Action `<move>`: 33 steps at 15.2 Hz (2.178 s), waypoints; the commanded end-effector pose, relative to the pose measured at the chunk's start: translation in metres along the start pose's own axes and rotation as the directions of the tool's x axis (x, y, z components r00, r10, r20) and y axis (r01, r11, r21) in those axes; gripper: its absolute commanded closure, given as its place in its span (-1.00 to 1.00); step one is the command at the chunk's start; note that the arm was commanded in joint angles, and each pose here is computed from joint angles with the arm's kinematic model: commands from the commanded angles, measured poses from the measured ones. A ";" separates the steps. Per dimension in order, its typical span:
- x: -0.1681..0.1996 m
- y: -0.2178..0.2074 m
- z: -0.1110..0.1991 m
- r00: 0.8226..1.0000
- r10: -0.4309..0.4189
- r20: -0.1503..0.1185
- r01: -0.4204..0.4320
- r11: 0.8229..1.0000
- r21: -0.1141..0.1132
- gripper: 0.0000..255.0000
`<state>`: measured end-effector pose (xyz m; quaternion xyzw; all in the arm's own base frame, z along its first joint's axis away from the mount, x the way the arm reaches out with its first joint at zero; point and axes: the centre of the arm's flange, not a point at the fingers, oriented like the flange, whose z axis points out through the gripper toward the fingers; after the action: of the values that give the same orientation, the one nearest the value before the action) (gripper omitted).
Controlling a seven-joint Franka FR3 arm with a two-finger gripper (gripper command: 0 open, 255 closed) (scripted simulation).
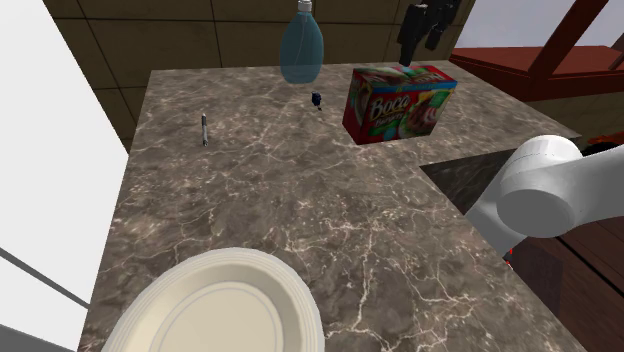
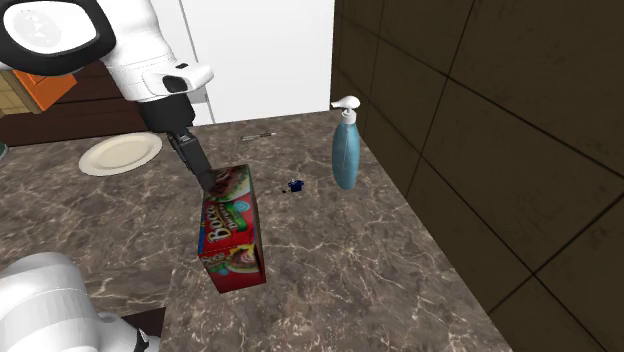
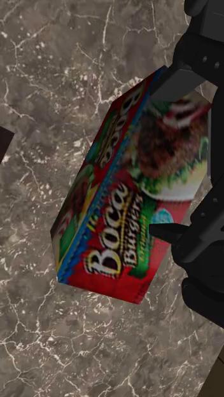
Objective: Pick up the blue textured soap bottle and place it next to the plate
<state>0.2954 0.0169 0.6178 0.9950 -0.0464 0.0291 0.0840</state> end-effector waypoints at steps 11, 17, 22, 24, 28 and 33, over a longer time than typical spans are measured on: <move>0.119 0.016 -0.006 0.997 0.010 -0.077 -0.007 0.999 0.037 -1.00; 0.191 0.026 -0.014 0.992 0.017 -0.122 -0.009 0.998 0.060 -1.00; 0.250 0.035 -0.023 0.987 0.024 -0.160 -0.011 0.997 0.079 -1.00; 0.273 0.039 -0.027 0.984 0.026 -0.175 -0.011 0.996 0.087 -1.00; 0.320 0.047 -0.037 0.978 0.032 -0.205 -0.012 0.995 0.102 -1.00; 0.325 0.045 -0.016 0.978 0.033 -0.205 -0.012 0.995 0.102 -1.00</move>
<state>0.6110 -0.0527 0.6669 0.9890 -0.0469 0.1353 0.0380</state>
